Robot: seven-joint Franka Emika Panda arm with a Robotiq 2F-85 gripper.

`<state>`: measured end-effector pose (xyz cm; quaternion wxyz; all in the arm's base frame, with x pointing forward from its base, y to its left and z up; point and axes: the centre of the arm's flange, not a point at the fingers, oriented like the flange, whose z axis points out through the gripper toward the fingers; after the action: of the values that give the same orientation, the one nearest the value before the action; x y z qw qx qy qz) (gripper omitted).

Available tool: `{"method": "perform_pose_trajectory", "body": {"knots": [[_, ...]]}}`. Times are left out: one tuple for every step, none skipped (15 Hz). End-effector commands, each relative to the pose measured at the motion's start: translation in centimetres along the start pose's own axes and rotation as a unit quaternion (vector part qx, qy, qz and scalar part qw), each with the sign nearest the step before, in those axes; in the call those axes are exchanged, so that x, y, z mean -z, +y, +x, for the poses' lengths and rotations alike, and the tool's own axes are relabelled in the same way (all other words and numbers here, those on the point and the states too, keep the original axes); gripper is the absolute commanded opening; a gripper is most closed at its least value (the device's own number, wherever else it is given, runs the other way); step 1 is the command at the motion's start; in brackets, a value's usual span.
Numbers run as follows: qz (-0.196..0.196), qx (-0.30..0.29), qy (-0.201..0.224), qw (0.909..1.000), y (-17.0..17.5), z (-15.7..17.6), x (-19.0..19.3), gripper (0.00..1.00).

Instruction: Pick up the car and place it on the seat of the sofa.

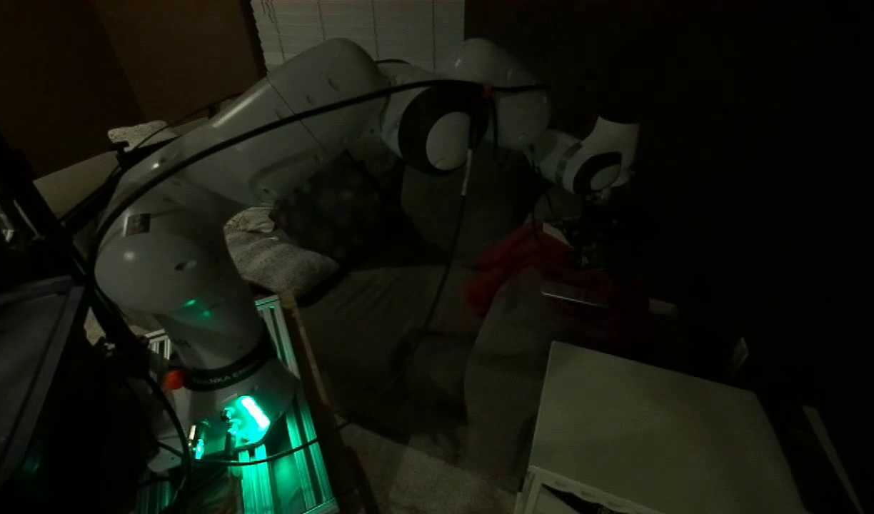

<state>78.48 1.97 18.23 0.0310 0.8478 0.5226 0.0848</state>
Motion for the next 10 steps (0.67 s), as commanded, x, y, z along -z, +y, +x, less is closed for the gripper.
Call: {"method": "perform_pose_trajectory", "body": {"knots": [[0.034,0.009,-0.029,0.9989,-0.2,-1.3,3.3,0.42],[0.044,0.01,-0.033,0.9984,-0.3,-1.9,4.2,0.42],[0.053,0.012,-0.037,0.9978,-0.3,-2.5,5.0,0.42],[0.062,0.011,-0.039,0.9973,-0.3,-3.1,5.9,0.42],[0.073,0.012,-0.037,0.9966,-0.3,-3.7,6.9,0.42],[0.089,0.018,-0.027,0.9955,-0.5,-4.4,7.9,0.42],[0.111,0.03,-0.014,0.9933,-0.8,-4.8,8.7,0.42],[0.132,0.041,0.0,0.9904,-1.2,-5.1,9.4,0.42],[0.152,0.051,0.014,0.9869,-2.0,-5.4,10.1,0.42],[0.173,0.055,0.027,0.983,-2.9,-5.6,10.9,0.42]]}}
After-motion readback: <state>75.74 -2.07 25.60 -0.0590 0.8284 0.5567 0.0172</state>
